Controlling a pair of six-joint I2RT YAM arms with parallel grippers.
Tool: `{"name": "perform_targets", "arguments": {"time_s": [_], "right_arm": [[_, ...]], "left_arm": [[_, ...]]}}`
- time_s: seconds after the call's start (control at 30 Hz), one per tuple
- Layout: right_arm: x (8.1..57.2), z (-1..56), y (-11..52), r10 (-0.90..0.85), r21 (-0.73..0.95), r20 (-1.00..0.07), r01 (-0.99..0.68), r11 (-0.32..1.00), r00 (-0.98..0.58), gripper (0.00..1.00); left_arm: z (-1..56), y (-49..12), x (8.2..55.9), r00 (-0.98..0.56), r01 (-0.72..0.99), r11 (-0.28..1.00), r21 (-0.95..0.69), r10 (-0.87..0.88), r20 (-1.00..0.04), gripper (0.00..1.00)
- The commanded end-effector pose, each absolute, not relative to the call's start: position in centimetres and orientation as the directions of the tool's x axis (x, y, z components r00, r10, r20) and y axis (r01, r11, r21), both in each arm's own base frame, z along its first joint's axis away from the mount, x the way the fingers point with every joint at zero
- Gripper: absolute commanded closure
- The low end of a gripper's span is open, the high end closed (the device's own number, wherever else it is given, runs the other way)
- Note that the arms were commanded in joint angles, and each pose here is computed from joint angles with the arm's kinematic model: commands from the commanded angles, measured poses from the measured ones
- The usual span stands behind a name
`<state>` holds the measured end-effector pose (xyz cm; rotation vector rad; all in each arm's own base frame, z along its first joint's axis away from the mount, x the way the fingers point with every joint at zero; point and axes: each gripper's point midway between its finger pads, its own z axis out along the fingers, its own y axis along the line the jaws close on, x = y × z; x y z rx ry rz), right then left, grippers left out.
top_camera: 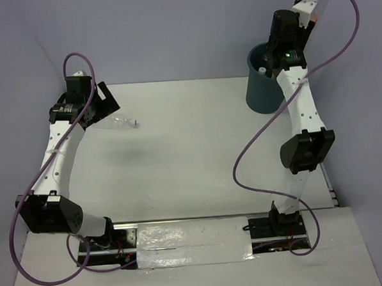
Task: Put the plastic bottles in the bin
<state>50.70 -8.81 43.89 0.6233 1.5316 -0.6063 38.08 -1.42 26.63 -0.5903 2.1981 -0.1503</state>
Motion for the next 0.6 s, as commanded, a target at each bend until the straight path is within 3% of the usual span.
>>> {"name": "perform_targets", "arguments": {"time_s": [0.0, 0.13, 0.2, 0.23, 0.3, 0.43, 0.57], "right_arm": [[51.3, 43.6, -10.6, 0.103, 0.058, -0.994, 0.708, 0.704, -0.02, 0.52], [52.6, 40.0, -10.9, 0.123, 0.037, -0.99, 0.701, 0.712, -0.072, 0.46], [53.2, 38.4, -10.5, 0.135, 0.034, -0.986, 0.685, 0.728, -0.095, 0.32], [53.4, 38.0, -10.5, 0.145, 0.037, -0.984, 0.681, 0.732, -0.102, 0.2], [53.7, 37.9, -10.2, 0.152, 0.041, -0.982, 0.67, 0.741, -0.109, 0.11], [53.1, 39.6, -9.3, 0.182, 0.094, -0.981, 0.633, 0.769, -0.074, 0.05], [50.4, 45.3, -8.2, 0.202, 0.187, -0.979, 0.562, 0.806, 0.036, 0.03]], "left_arm": [[27.1, -1.5, 38.9, -0.512, -0.361, 0.872, -0.332, -0.483, -0.71, 0.01], [26.6, -1.4, 39.1, -0.518, -0.372, 0.869, -0.326, -0.486, -0.704, 0.01], [26.4, -1.4, 39.2, -0.519, -0.373, 0.867, -0.33, -0.49, -0.7, 0.01], [26.2, -1.5, 39.3, -0.522, -0.375, 0.865, -0.333, -0.494, -0.695, 0.01], [26.3, -1.7, 39.5, -0.52, -0.373, 0.864, -0.339, -0.497, -0.694, 0.0], [26.2, -1.7, 39.9, -0.518, -0.374, 0.861, -0.345, -0.502, -0.692, 0.01], [26.1, -1.8, 40.3, -0.513, -0.375, 0.855, -0.358, -0.513, -0.688, 0.01]]}}
